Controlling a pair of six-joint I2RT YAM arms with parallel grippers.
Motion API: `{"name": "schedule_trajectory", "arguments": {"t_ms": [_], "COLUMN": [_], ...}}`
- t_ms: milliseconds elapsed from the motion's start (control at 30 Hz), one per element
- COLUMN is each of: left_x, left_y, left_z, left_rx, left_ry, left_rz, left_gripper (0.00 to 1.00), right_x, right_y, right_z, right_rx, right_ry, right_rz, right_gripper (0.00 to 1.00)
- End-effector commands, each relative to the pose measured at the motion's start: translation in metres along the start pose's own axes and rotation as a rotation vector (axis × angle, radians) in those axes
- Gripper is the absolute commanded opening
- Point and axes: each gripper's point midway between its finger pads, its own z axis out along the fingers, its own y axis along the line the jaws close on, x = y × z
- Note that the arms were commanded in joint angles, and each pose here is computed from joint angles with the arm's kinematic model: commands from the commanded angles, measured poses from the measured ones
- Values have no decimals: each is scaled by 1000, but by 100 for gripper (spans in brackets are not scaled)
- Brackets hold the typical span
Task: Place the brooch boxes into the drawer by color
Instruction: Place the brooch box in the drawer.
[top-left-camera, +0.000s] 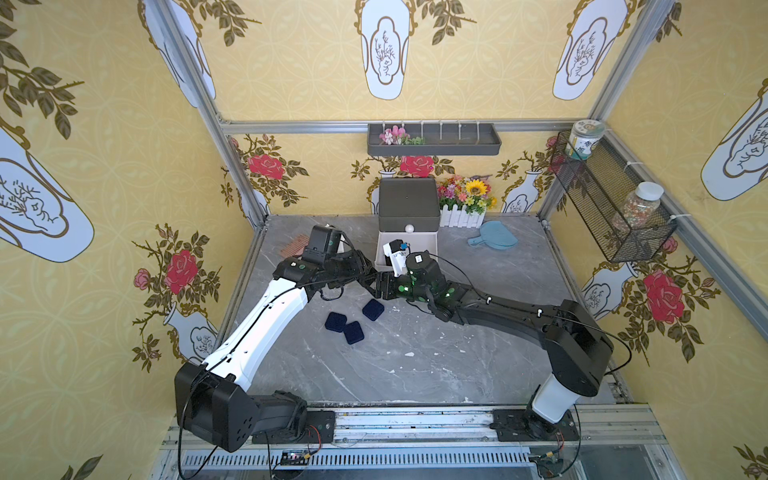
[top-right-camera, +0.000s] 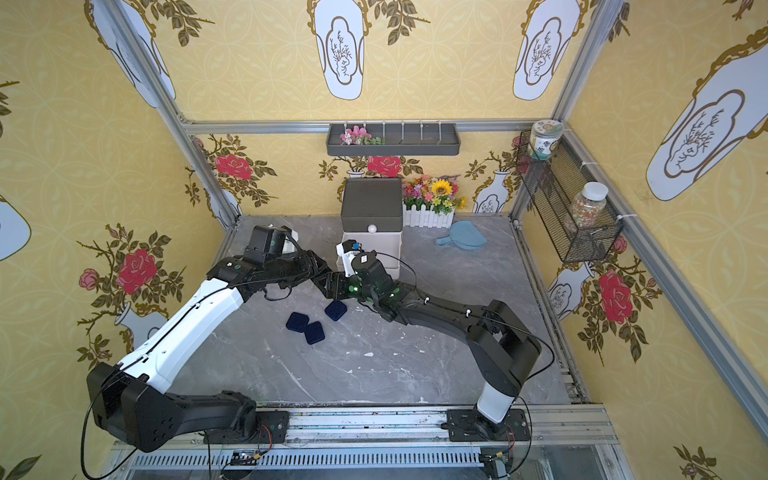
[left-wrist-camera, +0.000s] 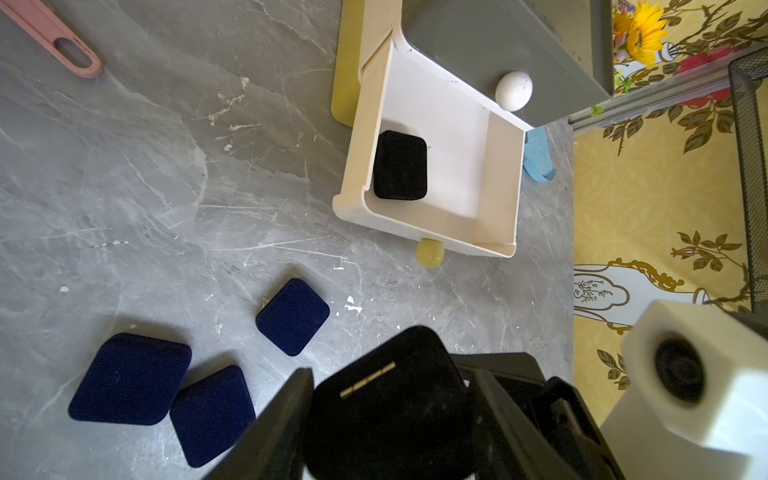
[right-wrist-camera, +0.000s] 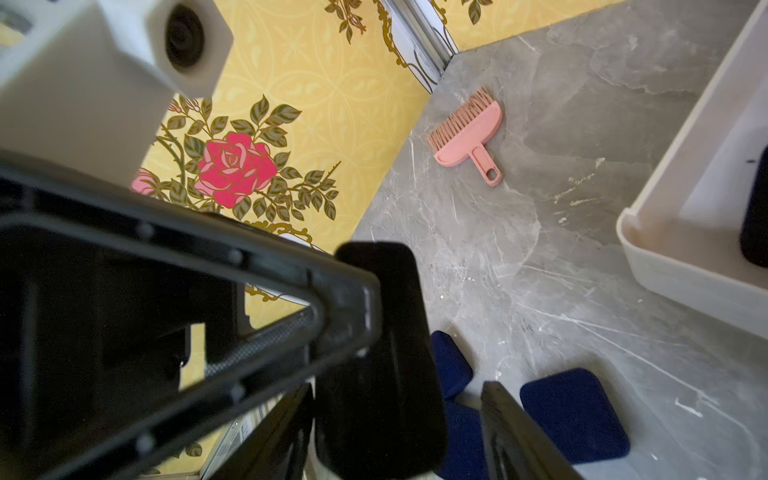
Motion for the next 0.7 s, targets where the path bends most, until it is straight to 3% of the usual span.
{"name": "schedule_trajectory", "arguments": {"t_ms": [0, 267, 433, 667], "left_x": [7, 8, 7, 0], "left_y": [3, 5, 2, 8], "left_z": [3, 3, 2, -1], "left_rx": [-6, -3, 9, -18], "left_ry": [26, 20, 16, -40], "left_rz": [3, 0, 5, 1], "left_gripper": [61, 63, 77, 96], "right_x": [-18, -15, -16, -23], "right_y": [12, 8, 8, -5], "right_z": [4, 11, 5, -14], "right_rx": [-39, -51, -47, 2], "right_ry": [-59, -58, -64, -63], "right_rz": [-10, 10, 9, -2], "right_gripper": [63, 36, 24, 21]}}
